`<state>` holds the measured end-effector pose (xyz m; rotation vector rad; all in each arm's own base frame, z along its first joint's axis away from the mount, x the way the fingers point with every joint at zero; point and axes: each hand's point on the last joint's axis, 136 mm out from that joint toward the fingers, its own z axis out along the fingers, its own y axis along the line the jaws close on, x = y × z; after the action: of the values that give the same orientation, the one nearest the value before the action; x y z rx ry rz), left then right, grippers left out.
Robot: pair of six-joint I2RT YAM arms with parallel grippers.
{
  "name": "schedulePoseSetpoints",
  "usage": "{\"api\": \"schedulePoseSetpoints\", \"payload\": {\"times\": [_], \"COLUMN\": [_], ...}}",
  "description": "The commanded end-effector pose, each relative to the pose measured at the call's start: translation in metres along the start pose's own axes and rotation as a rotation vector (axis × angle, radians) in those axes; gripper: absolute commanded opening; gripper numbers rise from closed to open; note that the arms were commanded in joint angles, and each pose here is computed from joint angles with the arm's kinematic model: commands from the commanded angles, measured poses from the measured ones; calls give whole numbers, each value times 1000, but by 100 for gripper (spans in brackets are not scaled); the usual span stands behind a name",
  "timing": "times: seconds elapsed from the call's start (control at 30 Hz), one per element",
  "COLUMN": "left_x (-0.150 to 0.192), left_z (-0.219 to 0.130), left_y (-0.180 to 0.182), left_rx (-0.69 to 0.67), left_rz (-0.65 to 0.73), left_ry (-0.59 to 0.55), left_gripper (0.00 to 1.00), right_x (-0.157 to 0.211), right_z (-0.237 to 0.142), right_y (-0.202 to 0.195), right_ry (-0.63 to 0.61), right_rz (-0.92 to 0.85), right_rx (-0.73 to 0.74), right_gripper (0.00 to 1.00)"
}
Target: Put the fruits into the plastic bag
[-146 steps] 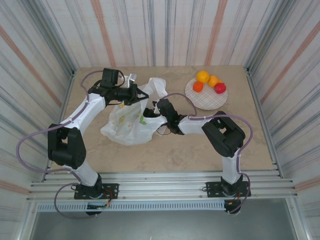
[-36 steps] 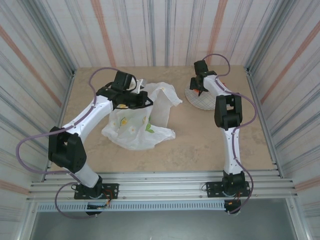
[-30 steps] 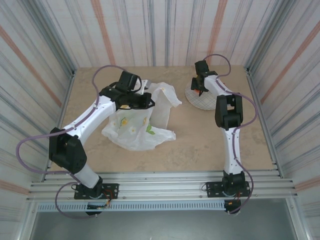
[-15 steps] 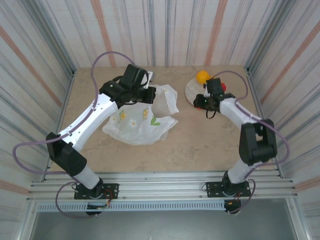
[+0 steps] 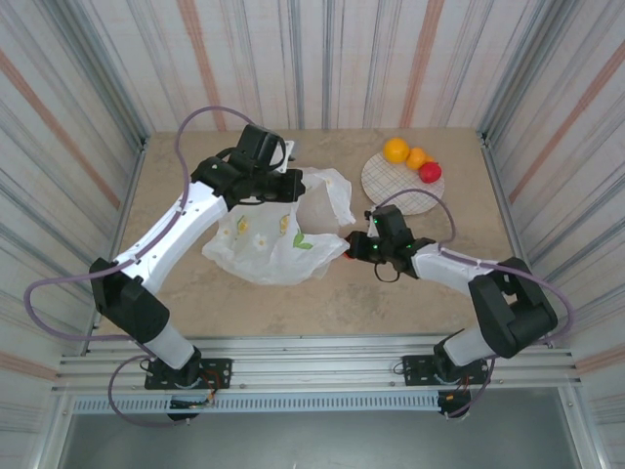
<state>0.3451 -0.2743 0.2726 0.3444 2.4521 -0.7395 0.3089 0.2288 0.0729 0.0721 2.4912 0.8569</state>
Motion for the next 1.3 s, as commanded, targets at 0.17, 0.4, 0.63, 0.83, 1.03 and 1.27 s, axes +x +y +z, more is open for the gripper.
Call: {"api": "schedulePoseSetpoints", "payload": {"times": [0.17,0.4,0.63,0.83,1.03,1.27], "left_x": [1,8,13,13,15,14], "left_z": [-10,-4,7,10,14,10], "left_y": [2,7,13,13,17,23], "left_rx": [70,82,86,98,92,85], "left_rz": [-50,-40,-41,-36,-23,-21], "left_ry": [-12,13,40,35,32,14], "left_gripper": [0,0,0,0,0,0], "right_x": [-26,-41,-53,-65,-75,-69], "right_z": [33,65,83,98,123,129], "right_y": [49,80,98,107,115,96], "right_ry": [-166,-243,-293,-298,-274,-206], "right_rz": [96,174,261,252,251,170], "right_rx": [-134,-188,-234,-199,-140,-13], "right_gripper": [52,52,55,58,67,88]}}
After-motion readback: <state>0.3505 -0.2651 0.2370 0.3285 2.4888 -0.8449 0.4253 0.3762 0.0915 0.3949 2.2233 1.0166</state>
